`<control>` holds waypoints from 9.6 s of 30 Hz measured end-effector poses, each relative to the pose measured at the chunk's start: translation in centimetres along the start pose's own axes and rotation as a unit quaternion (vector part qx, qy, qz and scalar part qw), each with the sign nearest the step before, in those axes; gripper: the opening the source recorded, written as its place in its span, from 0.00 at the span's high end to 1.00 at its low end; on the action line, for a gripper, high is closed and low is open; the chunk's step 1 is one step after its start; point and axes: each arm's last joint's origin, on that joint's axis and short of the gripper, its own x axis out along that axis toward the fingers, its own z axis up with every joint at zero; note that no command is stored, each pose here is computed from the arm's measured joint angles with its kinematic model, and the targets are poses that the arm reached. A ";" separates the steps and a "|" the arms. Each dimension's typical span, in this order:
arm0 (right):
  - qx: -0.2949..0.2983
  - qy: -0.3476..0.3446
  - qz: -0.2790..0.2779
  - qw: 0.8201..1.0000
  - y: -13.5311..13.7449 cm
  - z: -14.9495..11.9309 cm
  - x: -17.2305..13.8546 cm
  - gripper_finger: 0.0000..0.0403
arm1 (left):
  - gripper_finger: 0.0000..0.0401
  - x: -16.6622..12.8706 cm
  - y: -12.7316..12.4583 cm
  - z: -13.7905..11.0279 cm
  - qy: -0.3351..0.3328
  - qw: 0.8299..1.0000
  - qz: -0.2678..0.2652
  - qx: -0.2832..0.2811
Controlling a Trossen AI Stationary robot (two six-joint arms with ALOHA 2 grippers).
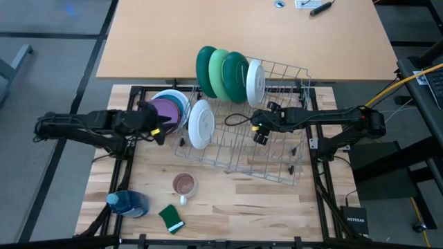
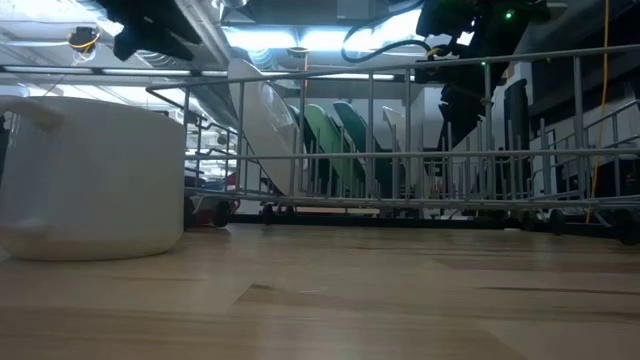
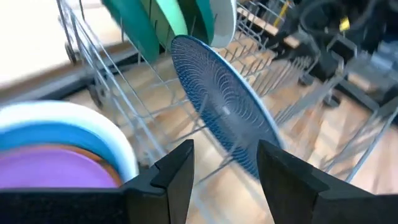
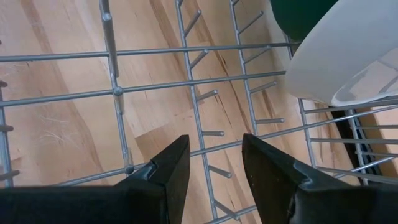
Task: Sort dishes
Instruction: Put the purple plate into the dishwasher rack
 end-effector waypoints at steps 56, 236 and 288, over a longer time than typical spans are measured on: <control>0.014 -0.018 0.058 0.998 0.4 0.4 0.0 0.62 | 0.61 6.8 1.9 -6.8 0.389 0.852 0.181 0.301; 0.173 -0.297 0.077 0.936 -8.3 -12.9 -18.0 0.62 | 1.00 24.4 -26.6 0.2 -0.247 0.886 -0.352 -0.172; 0.166 -0.276 0.074 0.944 -8.3 -13.3 -17.8 0.62 | 0.76 27.5 -24.3 -0.6 -0.165 0.942 -0.248 -0.154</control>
